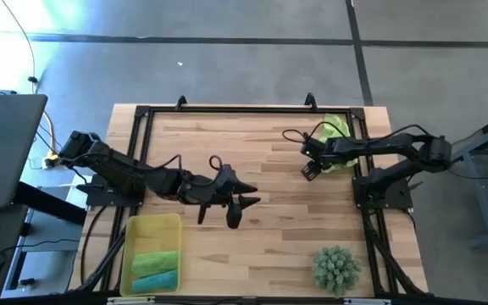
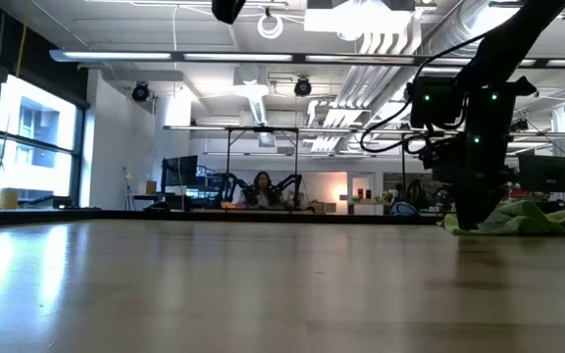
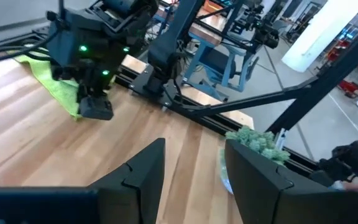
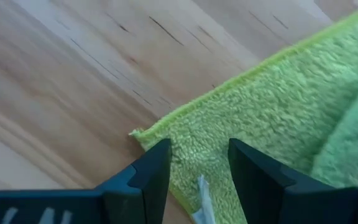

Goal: Roll microfiber towels into tight, uniform cylinder then place into a basket
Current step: Roll the light green microfiber towel

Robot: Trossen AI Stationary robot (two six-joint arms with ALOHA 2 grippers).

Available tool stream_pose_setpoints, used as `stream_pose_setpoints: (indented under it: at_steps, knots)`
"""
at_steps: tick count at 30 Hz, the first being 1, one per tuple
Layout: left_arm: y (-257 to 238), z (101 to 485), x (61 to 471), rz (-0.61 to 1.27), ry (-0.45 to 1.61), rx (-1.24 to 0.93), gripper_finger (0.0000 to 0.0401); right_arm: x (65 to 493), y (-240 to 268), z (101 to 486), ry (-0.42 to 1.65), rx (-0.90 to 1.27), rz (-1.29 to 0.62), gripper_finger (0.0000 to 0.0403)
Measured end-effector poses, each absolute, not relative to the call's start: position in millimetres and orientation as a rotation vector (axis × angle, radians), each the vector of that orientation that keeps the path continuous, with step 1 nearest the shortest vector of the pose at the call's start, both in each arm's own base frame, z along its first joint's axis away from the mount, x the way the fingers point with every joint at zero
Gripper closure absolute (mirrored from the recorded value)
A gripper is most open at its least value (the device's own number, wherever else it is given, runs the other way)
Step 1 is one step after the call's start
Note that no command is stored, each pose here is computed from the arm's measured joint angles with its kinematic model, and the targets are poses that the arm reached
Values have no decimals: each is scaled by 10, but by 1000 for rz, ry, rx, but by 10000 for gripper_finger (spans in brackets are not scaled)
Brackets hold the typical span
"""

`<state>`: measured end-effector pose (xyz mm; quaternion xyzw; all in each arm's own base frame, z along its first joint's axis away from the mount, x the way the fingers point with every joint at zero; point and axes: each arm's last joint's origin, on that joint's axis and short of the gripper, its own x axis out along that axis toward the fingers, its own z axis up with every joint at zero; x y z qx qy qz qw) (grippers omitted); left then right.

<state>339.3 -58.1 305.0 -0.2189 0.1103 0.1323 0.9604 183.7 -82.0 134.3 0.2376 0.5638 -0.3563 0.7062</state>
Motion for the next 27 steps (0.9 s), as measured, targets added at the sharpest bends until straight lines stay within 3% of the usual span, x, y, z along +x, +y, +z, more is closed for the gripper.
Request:
stream_pose_setpoints:
  at_steps: [7,14,22,27]
  knots:
    - [-672,3052,3374,250,224,-448,245,2073,-782,1246,1175,557,-587,247]
    - [-717,3052,3365,242,226,-446,245,2316,-721,1291,966,601,-380,247]
    - [-717,3052,3365,240,228,-430,245,2475,-670,1530,738,621,45,247]
    - [-717,3051,3364,235,234,-385,245,2333,-699,1641,763,598,49,247]
